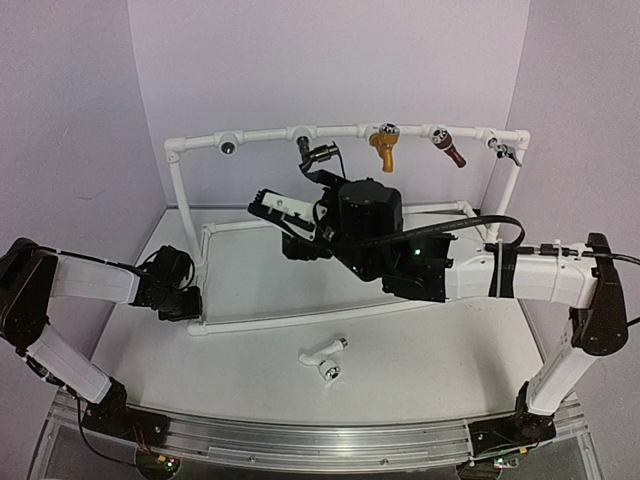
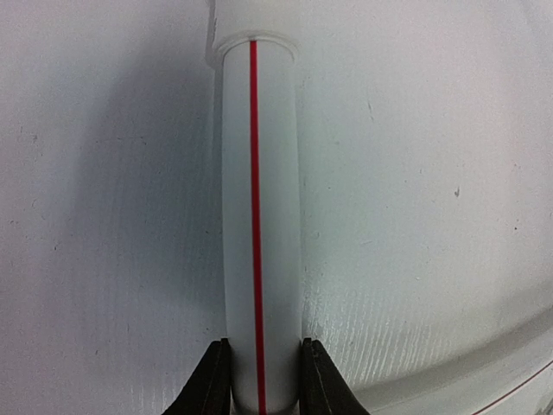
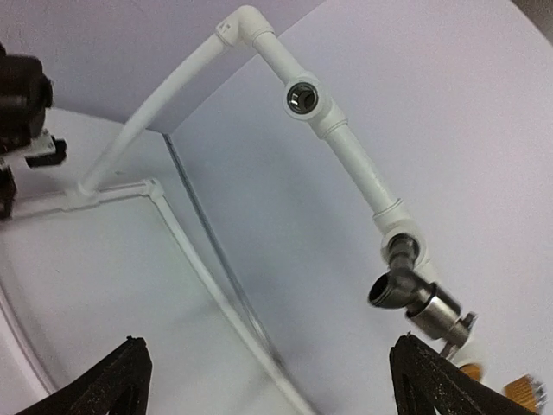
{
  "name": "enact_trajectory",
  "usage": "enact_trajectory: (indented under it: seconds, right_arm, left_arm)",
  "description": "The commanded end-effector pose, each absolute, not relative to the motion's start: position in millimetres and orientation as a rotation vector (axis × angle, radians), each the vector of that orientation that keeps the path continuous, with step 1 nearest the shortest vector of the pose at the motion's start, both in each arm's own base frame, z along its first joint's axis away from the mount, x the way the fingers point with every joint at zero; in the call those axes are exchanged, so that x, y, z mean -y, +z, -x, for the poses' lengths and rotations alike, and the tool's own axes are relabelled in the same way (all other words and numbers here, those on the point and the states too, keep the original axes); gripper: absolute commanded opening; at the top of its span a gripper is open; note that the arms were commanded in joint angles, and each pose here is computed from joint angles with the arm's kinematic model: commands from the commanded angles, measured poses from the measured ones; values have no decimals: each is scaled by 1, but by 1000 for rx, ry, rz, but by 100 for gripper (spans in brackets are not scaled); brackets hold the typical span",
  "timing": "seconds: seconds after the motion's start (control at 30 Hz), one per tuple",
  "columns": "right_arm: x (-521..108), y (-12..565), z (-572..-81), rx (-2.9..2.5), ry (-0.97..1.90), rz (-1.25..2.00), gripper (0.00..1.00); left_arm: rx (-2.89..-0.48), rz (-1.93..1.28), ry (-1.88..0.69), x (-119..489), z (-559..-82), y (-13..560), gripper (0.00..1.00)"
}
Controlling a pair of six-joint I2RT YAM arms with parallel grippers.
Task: Install the water faucets
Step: Screw the water faucet onto the adaptor.
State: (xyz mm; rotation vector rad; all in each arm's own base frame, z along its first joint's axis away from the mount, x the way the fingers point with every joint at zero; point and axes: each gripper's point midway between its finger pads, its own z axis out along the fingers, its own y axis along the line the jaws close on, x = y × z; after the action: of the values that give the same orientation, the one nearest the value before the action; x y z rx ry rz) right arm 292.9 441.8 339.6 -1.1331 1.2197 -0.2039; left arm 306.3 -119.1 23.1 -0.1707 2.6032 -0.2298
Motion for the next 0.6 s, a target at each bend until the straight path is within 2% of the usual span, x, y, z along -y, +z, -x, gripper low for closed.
enact_trajectory:
  seconds: [0.0,0.37,0.57]
  right_arm:
    - [-429,373,-319,-986,-741,1308,98]
    - [-440,393,-365,-831,-1000,1326,75]
    - [-440,390,-397,-843,-1094,1323,67]
  left_arm:
    - [-2598,-28,-540,176,-297,32,0]
    - [-2596,-28,-541,176,-297,33,0]
    - [-2594,-25,-539,175,-297,33,0]
